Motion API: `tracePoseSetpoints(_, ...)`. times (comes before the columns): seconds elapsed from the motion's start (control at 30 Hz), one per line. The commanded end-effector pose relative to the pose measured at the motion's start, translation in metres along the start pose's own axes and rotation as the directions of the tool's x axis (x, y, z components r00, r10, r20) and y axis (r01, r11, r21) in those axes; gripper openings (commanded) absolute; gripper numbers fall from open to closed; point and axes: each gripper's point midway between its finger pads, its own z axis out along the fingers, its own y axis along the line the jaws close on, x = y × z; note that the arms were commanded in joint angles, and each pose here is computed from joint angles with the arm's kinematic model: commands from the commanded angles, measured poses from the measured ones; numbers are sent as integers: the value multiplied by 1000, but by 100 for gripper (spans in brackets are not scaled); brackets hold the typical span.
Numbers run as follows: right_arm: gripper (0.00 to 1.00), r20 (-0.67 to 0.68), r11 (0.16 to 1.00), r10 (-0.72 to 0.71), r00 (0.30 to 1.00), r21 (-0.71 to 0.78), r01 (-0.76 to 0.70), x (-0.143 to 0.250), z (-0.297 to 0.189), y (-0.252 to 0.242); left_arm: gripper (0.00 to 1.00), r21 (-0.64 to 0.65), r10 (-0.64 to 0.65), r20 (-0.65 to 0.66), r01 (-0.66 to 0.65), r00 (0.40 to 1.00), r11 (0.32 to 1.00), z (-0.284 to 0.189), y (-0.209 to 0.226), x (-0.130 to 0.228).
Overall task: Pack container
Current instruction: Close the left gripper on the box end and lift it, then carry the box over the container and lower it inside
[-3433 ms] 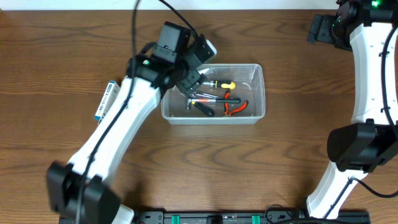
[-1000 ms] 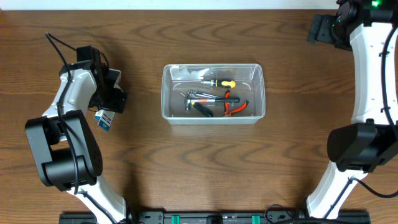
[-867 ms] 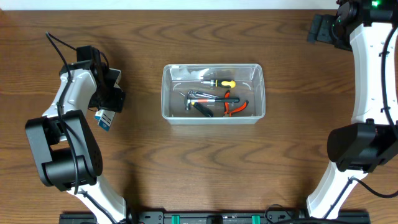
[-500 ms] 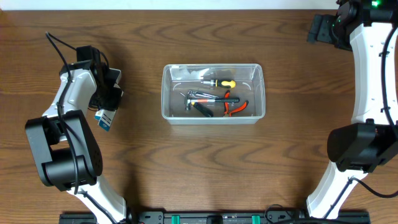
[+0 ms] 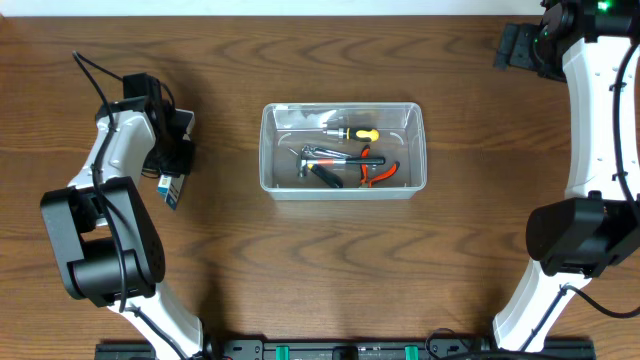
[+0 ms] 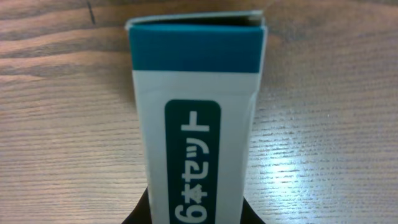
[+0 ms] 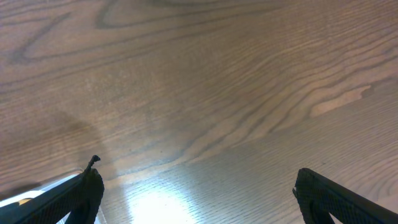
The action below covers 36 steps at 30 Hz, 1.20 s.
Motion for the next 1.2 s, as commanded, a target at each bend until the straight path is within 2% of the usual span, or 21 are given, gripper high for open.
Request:
tracePoseSetpoints(0.0,99,12,1000,-12,1000,0,12,-2,-5,-1,9,-35,-48,111,52,993,998,-33,12,-28)
tracePoseSetpoints(0.17,99,12,1000,-12,1000,1,12,-2,-5,-1,9,-75,-35,256,56,966,996,-85,15,-54)
tracePoseSetpoints(0.37,99,12,1000,-12,1000,0,12,-2,-5,-1,9,-120,37,440,18,897,993,-154,-6,-74)
tracePoseSetpoints(0.63,99,12,1000,-12,1000,0,12,-2,-5,-1,6,-140,209,592,-156,778,978,-227,-91,-78)
tracePoseSetpoints(0.87,99,12,1000,-12,1000,0,12,-2,-5,-1,6,-129,368,618,-373,694,919,-242,-183,-69)
tracePoseSetpoints(1.17,99,12,1000,-12,1000,0,12,-2,-5,-1,6,-105,531,543,-575,650,812,-208,-265,-53)
